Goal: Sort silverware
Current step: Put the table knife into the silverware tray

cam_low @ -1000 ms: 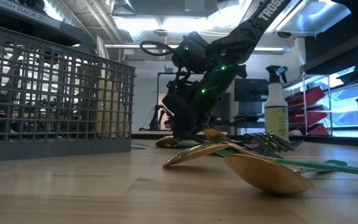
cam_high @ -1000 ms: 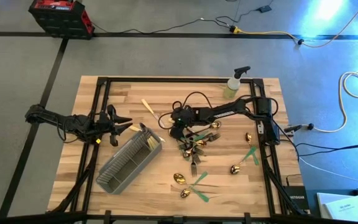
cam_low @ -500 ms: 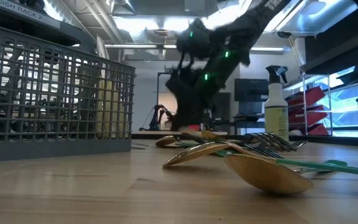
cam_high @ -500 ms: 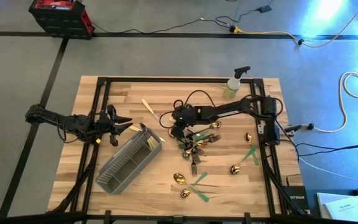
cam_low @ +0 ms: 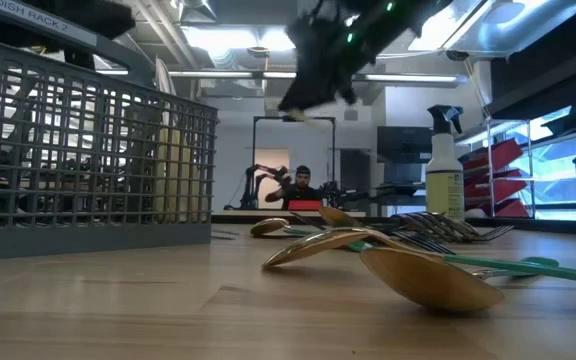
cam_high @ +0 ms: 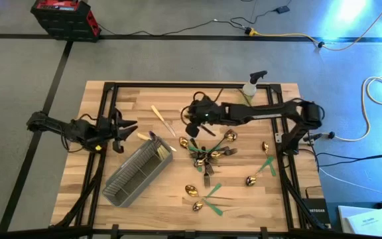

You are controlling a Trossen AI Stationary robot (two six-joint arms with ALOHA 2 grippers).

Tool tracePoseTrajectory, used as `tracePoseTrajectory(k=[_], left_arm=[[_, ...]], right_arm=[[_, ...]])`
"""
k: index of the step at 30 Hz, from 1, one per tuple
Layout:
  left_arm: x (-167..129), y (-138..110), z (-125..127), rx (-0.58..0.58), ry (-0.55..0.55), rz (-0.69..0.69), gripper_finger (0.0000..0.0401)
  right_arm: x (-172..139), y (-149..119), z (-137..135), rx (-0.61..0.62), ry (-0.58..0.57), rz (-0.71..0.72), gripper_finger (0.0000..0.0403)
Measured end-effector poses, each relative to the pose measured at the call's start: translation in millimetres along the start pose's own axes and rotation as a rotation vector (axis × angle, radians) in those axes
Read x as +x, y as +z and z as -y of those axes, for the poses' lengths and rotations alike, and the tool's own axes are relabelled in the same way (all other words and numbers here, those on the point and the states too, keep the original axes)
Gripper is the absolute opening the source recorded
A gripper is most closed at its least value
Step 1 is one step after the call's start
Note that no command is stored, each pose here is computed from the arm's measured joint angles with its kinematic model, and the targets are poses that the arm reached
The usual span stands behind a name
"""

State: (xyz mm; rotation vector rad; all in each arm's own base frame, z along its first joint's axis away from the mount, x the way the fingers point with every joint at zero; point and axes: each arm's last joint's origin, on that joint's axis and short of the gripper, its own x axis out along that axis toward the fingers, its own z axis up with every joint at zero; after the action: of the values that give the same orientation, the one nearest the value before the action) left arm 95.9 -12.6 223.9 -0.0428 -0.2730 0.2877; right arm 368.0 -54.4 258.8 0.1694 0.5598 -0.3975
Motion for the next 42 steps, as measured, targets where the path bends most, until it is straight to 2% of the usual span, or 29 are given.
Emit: tracePoseTrajectory(k=[5, 12, 15, 21, 24, 28, 32, 36, 42], left_arm=[[-1.0, 14.6, -1.5, 0.007, 0.002, 0.136, 0.0079], [0.0, 29.4, 2.9, 0.039, -0.146, 0.219, 0.0079], [7.0, 35.1, 7.4, 0.078, -0.167, 0.199, 0.0079], [35.5, 33.8, 26.4, 0.324, -0.197, 0.103, 0.0079], [51.5, 28.7, 38.4, 0.408, -0.237, 0.089, 0.0079], [72.3, 22.6, 55.1, 0.427, -0.33, 0.084, 0.0079], [96.9, 21.5, 69.6, 0.456, -0.419, 0.071, 0.0082], [123.3, 18.8, 83.1, 0.461, -0.487, 0.049, 0.0106], [156.1, 17.6, 101.3, 0.445, -0.59, 0.058, 0.0172]], right_arm=[[-31.8, 16.7, -11.3, -0.005, 0.047, 0.102, 0.0052], [-74.1, 31.5, -41.7, -0.024, 0.171, 0.26, 0.0052], [-88.0, 35.3, -57.4, -0.03, 0.234, 0.334, 0.0052], [-106.9, 39.0, -84.0, -0.05, 0.341, 0.461, 0.0052], [-115.5, 41.5, -94.4, -0.056, 0.434, 0.522, 0.0052], [-126.4, 42.9, -106.8, -0.067, 0.582, 0.578, 0.0052], [-137.6, 42.4, -118.7, -0.065, 0.679, 0.623, 0.0052], [-146.6, 40.0, -128.8, -0.071, 0.722, 0.653, 0.0052], [-151.0, 36.2, -135.3, -0.081, 0.745, 0.644, 0.0052]])
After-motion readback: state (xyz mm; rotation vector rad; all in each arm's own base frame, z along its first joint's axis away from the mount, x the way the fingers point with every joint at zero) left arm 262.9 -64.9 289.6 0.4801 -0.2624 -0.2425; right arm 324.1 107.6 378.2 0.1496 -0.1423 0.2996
